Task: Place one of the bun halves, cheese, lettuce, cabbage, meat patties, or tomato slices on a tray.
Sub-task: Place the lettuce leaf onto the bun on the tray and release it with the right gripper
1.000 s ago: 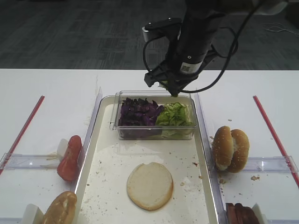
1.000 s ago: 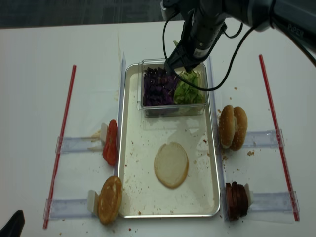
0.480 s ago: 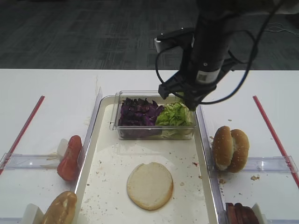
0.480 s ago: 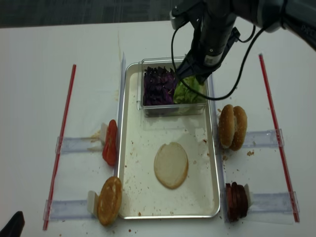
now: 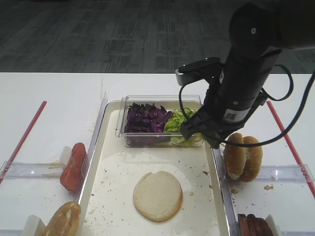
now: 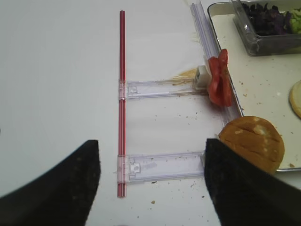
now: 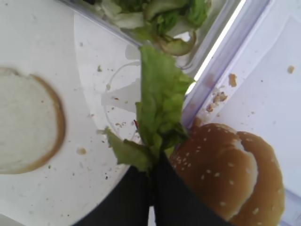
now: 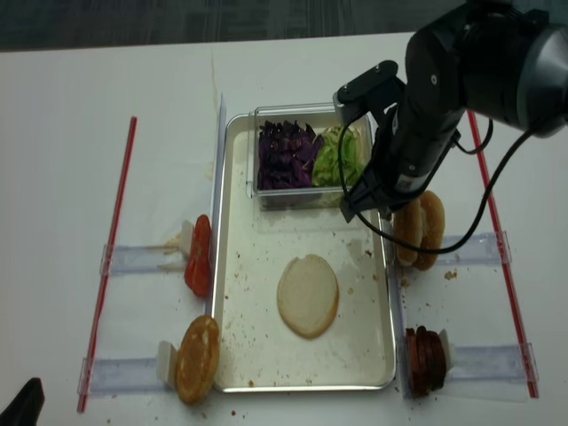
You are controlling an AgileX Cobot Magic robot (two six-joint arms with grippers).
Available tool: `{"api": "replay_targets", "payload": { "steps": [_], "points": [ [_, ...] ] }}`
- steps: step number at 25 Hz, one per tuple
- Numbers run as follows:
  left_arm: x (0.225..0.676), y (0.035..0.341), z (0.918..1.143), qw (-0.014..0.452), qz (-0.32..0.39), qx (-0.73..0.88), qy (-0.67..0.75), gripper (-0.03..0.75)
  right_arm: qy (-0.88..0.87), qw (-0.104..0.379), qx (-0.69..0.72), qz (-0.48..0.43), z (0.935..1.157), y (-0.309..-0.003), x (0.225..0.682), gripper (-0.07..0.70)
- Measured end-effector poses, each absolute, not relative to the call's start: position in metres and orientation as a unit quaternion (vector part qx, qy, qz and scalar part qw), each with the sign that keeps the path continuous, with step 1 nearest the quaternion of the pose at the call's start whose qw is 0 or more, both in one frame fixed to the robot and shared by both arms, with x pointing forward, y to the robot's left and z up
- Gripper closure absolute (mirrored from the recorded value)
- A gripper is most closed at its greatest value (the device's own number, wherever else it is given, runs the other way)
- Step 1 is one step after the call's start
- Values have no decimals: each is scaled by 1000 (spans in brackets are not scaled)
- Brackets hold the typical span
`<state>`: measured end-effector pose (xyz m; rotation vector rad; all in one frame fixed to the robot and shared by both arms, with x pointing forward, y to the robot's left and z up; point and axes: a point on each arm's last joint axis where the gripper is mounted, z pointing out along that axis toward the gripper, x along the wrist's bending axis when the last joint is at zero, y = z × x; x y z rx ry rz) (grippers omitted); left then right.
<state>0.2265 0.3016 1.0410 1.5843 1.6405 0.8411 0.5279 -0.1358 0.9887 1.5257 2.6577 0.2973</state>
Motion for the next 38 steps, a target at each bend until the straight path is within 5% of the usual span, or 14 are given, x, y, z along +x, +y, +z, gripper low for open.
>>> {"api": "replay_targets", "payload": {
  "steps": [12,38],
  "points": [
    [226,302,1041,348,324,611,633,244,924,24,356,137,991,-44,461,585],
    [226,302,1041,348,324,611,633,244,931,2,359,69,949,-36,462,585]
  ]
}}
